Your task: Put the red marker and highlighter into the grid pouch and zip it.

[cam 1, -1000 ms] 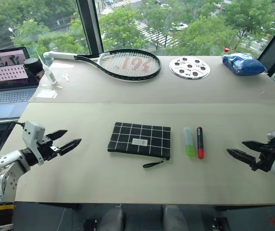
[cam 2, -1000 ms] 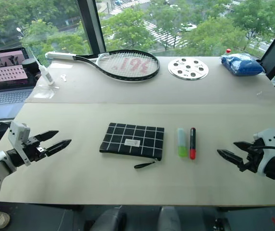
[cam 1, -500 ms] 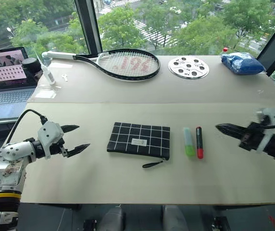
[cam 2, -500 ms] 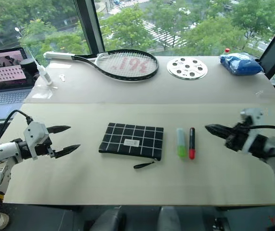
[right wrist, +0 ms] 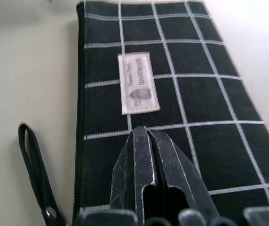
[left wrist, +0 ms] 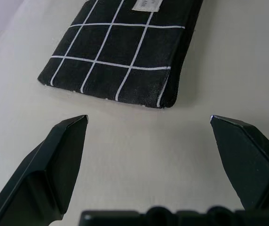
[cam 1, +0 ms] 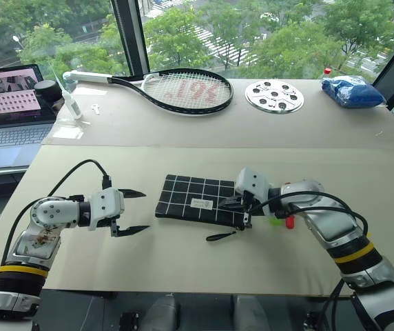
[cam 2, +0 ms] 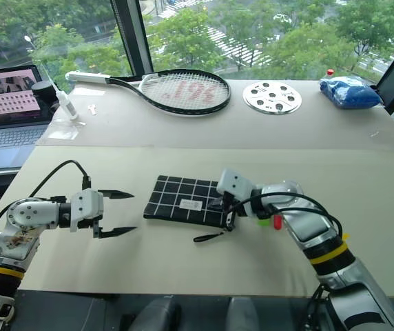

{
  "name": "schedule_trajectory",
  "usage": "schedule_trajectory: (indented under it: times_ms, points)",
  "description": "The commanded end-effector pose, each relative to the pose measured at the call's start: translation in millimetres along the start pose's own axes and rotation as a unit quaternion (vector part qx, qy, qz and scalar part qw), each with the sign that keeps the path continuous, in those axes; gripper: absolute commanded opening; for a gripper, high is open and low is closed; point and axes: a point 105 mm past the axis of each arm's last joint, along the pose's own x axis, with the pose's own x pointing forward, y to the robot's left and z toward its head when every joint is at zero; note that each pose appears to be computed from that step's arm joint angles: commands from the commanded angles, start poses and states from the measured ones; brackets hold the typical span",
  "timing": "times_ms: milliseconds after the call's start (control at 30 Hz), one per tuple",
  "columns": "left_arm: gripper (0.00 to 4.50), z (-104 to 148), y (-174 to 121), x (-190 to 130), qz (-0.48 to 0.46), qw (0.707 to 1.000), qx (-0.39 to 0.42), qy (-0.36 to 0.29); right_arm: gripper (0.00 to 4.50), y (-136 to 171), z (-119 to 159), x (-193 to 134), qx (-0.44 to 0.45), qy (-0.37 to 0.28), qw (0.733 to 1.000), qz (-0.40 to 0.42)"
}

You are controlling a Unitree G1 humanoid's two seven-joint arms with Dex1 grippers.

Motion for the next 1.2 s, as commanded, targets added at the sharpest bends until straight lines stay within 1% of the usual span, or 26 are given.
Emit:
schedule_trajectory:
  times_ms: [33, 100, 233, 333, 467, 567, 700, 967, 1033, 1067, 1167, 1200]
  points:
    - [4.5, 0.4, 6.6, 2.0, -0.008, 0.999, 0.044, 0.01, 0.04, -22.1, -20.9, 0.6, -0.073, 0.072, 0.994, -0.032]
    - [4.5, -1.9, 14.1, 5.5, -0.001, 0.997, 0.072, 0.012, 0.04, -29.6, -16.8, 5.3, -0.087, 0.066, 0.993, -0.039]
    - [4.5, -3.4, 25.1, 11.0, 0.013, 0.993, 0.119, 0.004, 0.04, -32.0, -13.1, 10.4, -0.097, 0.051, 0.993, -0.039]
    - [4.5, 4.5, 38.4, 16.4, 0.042, 0.986, 0.158, -0.026, 0.04, -28.9, -11.7, 10.3, -0.096, 0.04, 0.994, -0.036]
    - [4.5, 10.8, 45.8, 22.0, 0.059, 0.98, 0.182, -0.055, 0.04, -26.6, -13.4, 8.6, -0.093, 0.036, 0.994, -0.035]
    - [4.5, 19.1, 39.6, 33.1, 0.039, 0.977, 0.188, -0.088, 0.04, -26.7, -14.8, 6.2, -0.088, 0.036, 0.995, -0.041]
    - [4.5, 16.7, 37.6, 36.9, 0.02, 0.976, 0.202, -0.083, 0.04, -27.7, -13.8, 4.7, -0.082, 0.033, 0.995, -0.047]
    - [4.5, 21.2, 38.0, 43.9, 0.009, 0.972, 0.212, -0.096, 0.04, -27.4, -16.6, 2.8, -0.076, 0.037, 0.995, -0.051]
    - [3.98, 23.4, 39.1, 46.0, 0.01, 0.972, 0.213, -0.101, 0.0, -27.6, -17.5, 2.4, -0.073, 0.039, 0.995, -0.052]
    - [3.83, 25.5, 38.9, 47.4, 0.008, 0.971, 0.214, -0.106, 0.0, -27.3, -18.3, 2.1, -0.071, 0.04, 0.995, -0.051]
    - [2.72, 29.3, 33.8, 51.8, -0.006, 0.968, 0.221, -0.117, 0.0, -26.8, -19.7, 1.4, -0.069, 0.043, 0.995, -0.05]
    - [2.72, 30.0, 32.4, 52.7, -0.009, 0.967, 0.223, -0.119, 0.0, -26.7, -19.9, 1.2, -0.069, 0.043, 0.995, -0.049]
